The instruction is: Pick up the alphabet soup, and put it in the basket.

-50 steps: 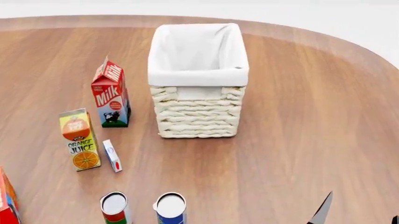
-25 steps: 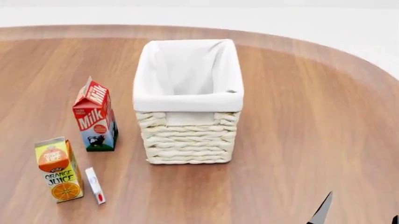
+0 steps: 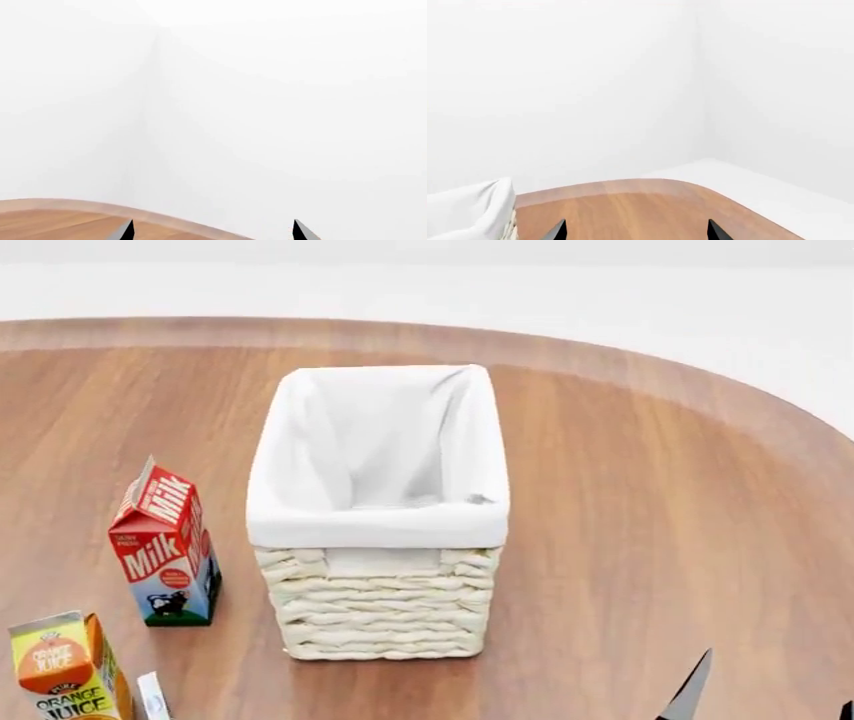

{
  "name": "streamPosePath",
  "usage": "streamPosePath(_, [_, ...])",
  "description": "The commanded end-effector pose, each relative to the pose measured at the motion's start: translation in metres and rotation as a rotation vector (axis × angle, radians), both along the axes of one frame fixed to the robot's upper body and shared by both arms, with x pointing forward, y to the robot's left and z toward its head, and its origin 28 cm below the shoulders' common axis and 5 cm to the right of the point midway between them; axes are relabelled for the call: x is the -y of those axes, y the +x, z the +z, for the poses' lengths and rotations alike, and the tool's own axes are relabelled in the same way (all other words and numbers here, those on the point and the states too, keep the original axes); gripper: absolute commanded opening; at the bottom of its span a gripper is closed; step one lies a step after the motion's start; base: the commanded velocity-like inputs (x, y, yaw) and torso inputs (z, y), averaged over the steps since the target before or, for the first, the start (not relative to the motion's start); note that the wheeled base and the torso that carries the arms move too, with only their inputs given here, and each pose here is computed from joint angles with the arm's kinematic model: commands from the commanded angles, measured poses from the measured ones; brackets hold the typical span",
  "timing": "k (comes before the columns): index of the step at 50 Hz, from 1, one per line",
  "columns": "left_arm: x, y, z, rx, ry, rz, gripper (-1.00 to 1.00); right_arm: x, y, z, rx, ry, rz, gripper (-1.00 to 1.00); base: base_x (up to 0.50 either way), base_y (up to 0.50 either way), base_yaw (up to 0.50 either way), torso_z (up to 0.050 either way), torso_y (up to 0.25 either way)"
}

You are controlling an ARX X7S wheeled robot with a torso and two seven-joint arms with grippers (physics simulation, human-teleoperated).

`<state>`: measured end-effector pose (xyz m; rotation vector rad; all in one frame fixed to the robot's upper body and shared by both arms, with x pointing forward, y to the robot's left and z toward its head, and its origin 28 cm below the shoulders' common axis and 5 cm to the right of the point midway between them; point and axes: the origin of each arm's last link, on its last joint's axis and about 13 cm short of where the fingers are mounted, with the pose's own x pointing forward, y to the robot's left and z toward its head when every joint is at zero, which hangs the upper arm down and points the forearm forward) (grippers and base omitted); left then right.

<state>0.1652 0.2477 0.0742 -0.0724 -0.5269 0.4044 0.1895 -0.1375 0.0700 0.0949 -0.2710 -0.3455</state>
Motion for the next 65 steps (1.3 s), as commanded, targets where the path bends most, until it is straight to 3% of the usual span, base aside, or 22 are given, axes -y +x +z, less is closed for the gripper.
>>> streamPosePath(1, [0.0,0.0,0.0,0.003,-0.002,0.001,1.0,0.0,0.0,0.0,0.001,0.0,0.0,1.0,0.29,-0.04,0.0,0.0,0.0])
streamPosePath(24, [0.0,-0.001,0.001,0.008,-0.004,0.004,1.0,0.0,0.001,0.0,-0.007,0.014,-0.008,1.0,0.28,-0.02,0.0,0.0,0.0])
streamPosePath(25, [0.0,-0.001,0.001,0.008,-0.005,0.004,1.0,0.0,0.001,-0.001,-0.019,0.042,-0.008,1.0,0.0,0.0,0.0,0.0,0.0])
streamPosePath(47, [-0.002,-0.001,0.002,0.003,-0.008,0.011,1.0,0.005,0.001,0.0,-0.015,0.031,-0.022,1.0,0.0,0.0,0.0,0.0,0.0])
streamPosePath(49, [-0.001,-0.001,0.001,0.0,-0.002,0.012,1.0,0.008,0.001,0.002,-0.015,0.063,-0.003,1.0,0.0,0.0,0.0,0.0,0.0])
streamPosePath(59, [-0.002,-0.001,0.001,0.001,-0.003,0.015,1.0,0.018,0.009,0.011,-0.026,-0.107,0.068,1.0,0.0,0.0,0.0,0.0,0.0])
streamPosePath(65, [-0.002,-0.001,0.001,0.004,-0.003,0.018,1.0,0.028,0.009,0.019,-0.04,-0.089,0.165,1.0,0.0,0.0,0.0,0.0,0.0])
